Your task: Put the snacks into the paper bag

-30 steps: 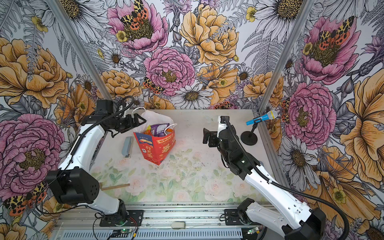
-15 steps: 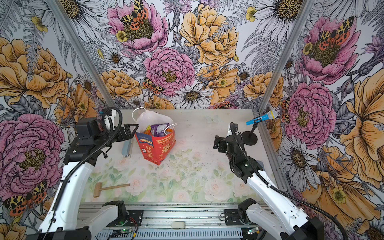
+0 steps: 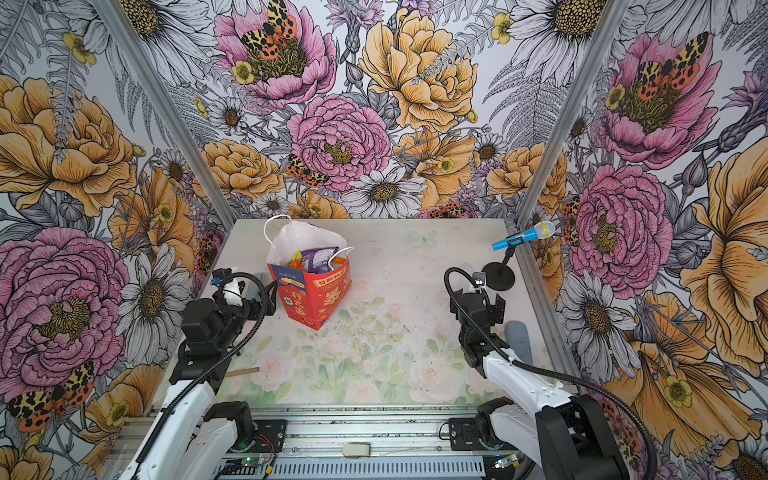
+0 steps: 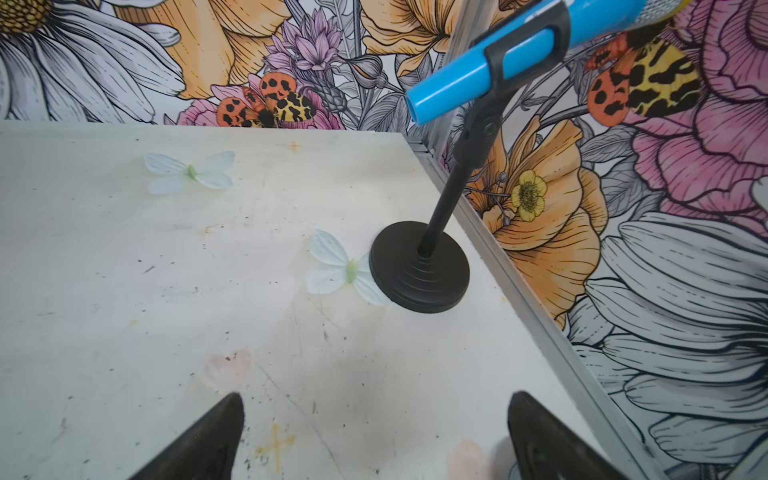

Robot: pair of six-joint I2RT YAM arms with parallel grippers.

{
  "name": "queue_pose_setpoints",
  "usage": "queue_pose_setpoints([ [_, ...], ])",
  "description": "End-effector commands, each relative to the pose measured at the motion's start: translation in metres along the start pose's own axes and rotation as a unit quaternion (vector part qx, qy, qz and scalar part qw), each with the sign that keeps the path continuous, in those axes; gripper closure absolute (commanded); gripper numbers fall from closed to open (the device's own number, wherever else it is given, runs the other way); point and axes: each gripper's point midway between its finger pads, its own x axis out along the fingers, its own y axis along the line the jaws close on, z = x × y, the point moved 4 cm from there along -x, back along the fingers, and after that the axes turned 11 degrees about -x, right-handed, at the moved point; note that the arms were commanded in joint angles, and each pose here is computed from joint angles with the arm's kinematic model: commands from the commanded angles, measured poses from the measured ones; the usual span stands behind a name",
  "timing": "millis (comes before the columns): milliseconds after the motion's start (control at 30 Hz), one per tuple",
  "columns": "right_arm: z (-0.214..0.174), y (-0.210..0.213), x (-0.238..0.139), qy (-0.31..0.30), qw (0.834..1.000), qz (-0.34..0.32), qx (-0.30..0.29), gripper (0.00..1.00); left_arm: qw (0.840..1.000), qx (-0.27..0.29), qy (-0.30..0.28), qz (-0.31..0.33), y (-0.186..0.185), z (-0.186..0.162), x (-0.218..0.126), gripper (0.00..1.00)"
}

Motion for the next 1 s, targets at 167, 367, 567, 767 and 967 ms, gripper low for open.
queue_pose_setpoints([
  [167, 0.026, 0.004, 0.033, -0.111, 0.994, 0.014, 0.007, 0.0, 0.996, 0.004, -0.075, 0.053, 0.026, 0.006, 0.027, 0.01],
  [367, 0.014, 0.006, 0.039, -0.137, 0.989, 0.051, 0.021, 0.0, 0.995, -0.005, -0.069, 0.066, 0.041, -0.017, 0.048, 0.01],
  [567, 0.007, 0.008, 0.057, -0.114, 0.991, 0.067, 0.026, 0.0, 0.996, 0.002, -0.059, 0.062, 0.048, -0.034, 0.063, 0.01],
  [767, 0.007, 0.005, 0.062, -0.099, 0.993, 0.048, 0.032, 0.0, 0.994, 0.002, -0.079, 0.082, 0.059, -0.028, 0.067, 0.01],
  [967, 0.009, 0.004, 0.065, -0.092, 0.994, 0.05, 0.038, 0.0, 0.989, -0.002, -0.101, 0.105, 0.072, -0.039, 0.071, 0.01],
])
